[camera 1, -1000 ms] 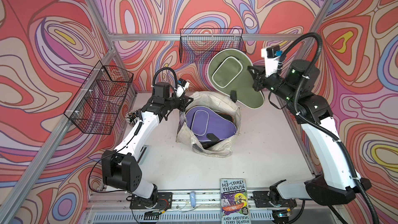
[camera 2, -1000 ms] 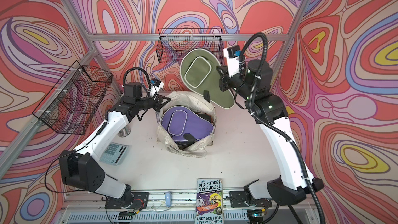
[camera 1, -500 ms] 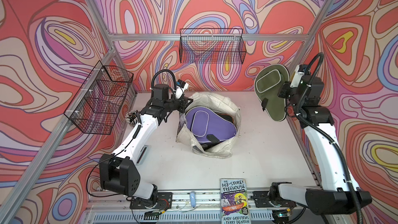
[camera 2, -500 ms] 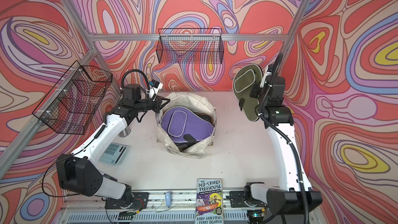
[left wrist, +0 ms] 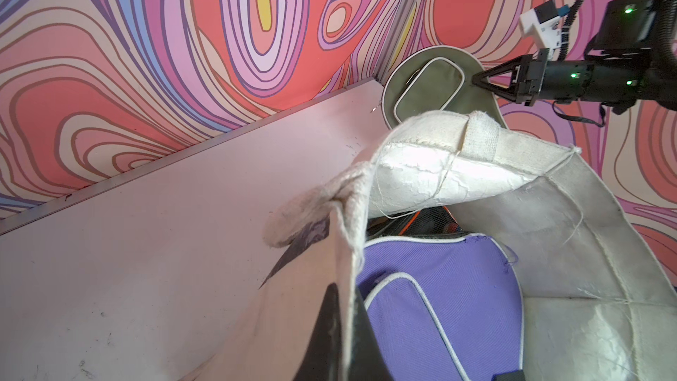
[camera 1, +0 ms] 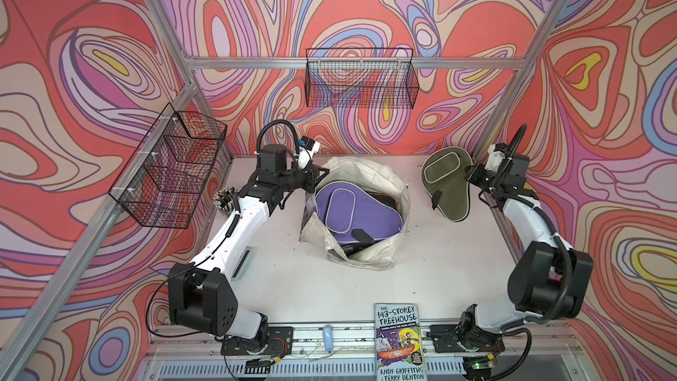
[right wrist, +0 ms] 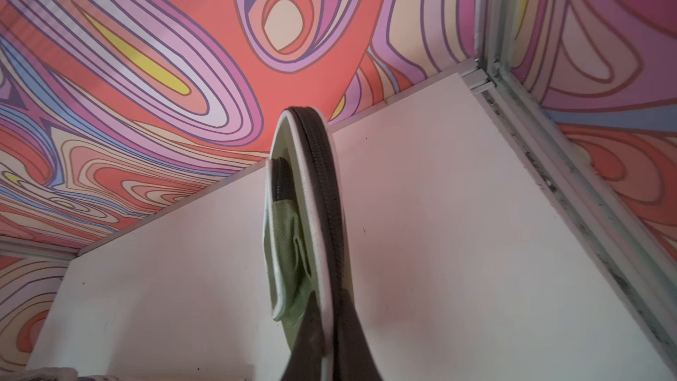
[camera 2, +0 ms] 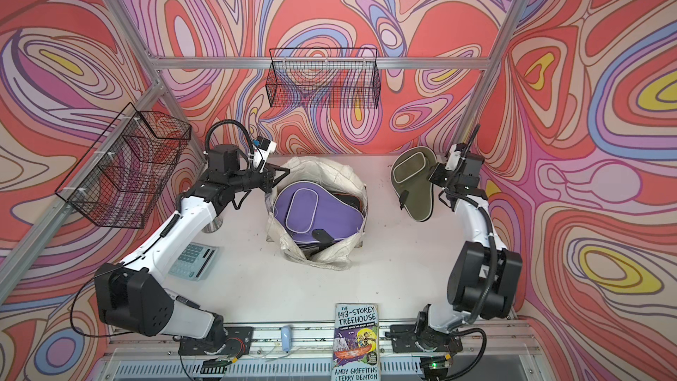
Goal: Remove the ping pong set from the canvas bag
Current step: Place the ping pong set at the corner of the board.
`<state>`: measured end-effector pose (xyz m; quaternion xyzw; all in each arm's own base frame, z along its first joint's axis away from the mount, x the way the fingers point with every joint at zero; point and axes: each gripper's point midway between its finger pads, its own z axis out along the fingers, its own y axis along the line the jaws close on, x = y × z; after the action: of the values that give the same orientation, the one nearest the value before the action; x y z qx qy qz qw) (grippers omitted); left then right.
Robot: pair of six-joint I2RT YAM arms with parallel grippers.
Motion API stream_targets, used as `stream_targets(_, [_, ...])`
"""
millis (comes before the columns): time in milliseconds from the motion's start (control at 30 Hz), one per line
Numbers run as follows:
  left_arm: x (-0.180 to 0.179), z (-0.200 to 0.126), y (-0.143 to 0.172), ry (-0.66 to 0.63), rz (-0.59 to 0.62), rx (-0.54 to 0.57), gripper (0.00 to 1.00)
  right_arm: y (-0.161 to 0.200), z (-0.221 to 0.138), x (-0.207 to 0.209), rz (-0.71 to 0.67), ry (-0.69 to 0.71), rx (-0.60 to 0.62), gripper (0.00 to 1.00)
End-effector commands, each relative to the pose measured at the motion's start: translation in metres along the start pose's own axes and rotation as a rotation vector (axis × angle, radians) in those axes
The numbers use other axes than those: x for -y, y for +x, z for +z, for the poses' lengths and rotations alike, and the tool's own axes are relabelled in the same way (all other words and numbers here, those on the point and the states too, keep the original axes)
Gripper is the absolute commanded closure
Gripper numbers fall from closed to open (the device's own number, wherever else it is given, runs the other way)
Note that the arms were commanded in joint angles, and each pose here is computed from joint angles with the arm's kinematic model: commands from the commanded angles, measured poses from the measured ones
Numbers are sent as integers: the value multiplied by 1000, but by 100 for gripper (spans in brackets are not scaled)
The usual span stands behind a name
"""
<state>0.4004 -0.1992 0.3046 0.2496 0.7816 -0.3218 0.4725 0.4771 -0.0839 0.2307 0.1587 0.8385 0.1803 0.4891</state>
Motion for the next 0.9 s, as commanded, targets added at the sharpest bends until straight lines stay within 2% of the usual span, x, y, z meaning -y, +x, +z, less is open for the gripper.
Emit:
stream_targets(0, [18, -7, -22, 57, 59, 77, 100, -26, 13, -15, -14, -171, 32, 100])
stream_targets(200, [18, -6, -20, 60, 58, 65, 100, -17, 57, 28, 21, -156, -41, 100])
stream_targets(433, [20, -6, -19, 59, 60, 60, 100, -14, 89, 83, 85, -104, -80, 100])
stream_targets(867, [22, -2, -17, 60, 47, 37, 100, -17, 133, 130, 143, -7, -105, 100])
